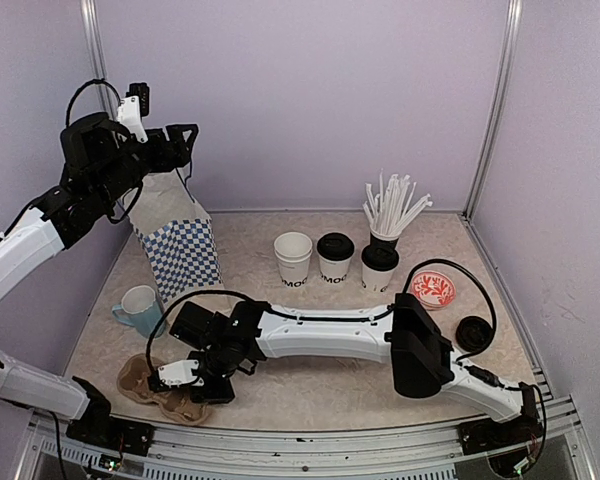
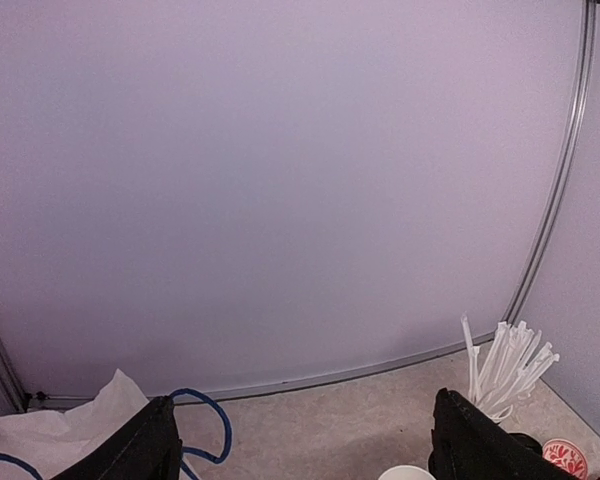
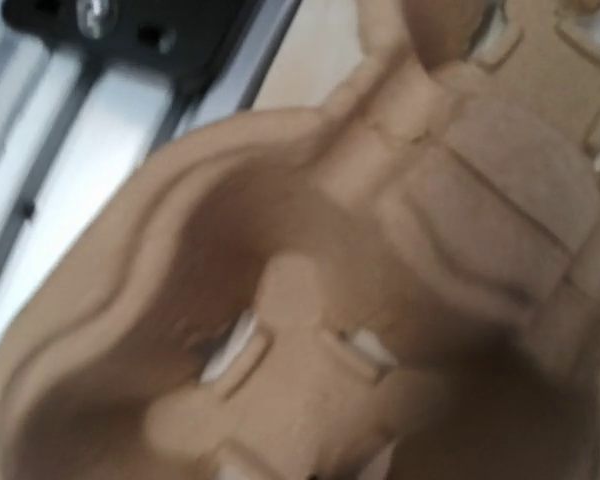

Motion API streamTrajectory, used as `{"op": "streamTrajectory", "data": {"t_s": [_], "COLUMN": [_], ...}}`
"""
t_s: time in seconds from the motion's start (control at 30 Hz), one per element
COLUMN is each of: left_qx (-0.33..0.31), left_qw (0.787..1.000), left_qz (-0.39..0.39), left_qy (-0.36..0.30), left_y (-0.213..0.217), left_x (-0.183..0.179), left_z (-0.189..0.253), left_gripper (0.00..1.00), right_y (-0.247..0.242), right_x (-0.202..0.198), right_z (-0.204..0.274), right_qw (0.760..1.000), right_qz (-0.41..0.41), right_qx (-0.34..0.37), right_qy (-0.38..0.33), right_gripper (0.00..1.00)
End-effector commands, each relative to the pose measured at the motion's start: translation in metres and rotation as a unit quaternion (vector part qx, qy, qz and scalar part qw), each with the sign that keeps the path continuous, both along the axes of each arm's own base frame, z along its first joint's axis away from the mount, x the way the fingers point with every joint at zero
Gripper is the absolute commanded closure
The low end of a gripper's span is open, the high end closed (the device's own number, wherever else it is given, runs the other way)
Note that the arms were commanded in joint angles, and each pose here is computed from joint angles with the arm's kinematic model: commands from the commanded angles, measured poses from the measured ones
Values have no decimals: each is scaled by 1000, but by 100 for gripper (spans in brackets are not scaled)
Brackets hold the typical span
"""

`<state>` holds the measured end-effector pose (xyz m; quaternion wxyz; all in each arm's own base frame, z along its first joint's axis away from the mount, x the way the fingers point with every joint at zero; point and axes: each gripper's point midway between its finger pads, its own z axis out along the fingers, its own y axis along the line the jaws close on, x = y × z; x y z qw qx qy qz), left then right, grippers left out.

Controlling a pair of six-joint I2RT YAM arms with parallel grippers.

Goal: Pack the takeout coffee

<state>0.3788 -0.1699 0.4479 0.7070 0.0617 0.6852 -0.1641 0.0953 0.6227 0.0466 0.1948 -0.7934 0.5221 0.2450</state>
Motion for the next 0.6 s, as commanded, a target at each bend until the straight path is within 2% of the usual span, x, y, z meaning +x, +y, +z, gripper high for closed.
{"op": "streamTrajectory", "data": {"t_s": [0.0, 0.17, 0.37, 0.57], "left_qx": [-11, -10, -10, 9], "left_qw": [1000, 1000, 1000, 1000], "left_qz": [-6, -7, -10, -3], "left_qy": [-14, -15, -14, -8], "left_y": [2, 2, 0, -7], "left_x": [-4, -5, -4, -2], "left_z": [9, 10, 8, -1], "left_gripper": [15, 15, 15, 15], "right_y": [-38, -86, -151, -235], "right_x": [2, 14, 40, 60], "right_z": [-23, -31, -27, -33], "right_qw": [997, 990, 982, 967], "right_qz": [7, -14, -65, -115], "right_qx": [-78, -143, -177, -229], "right_qy": [-22, 2, 9, 2], "right_gripper": [100, 100, 100, 100]}}
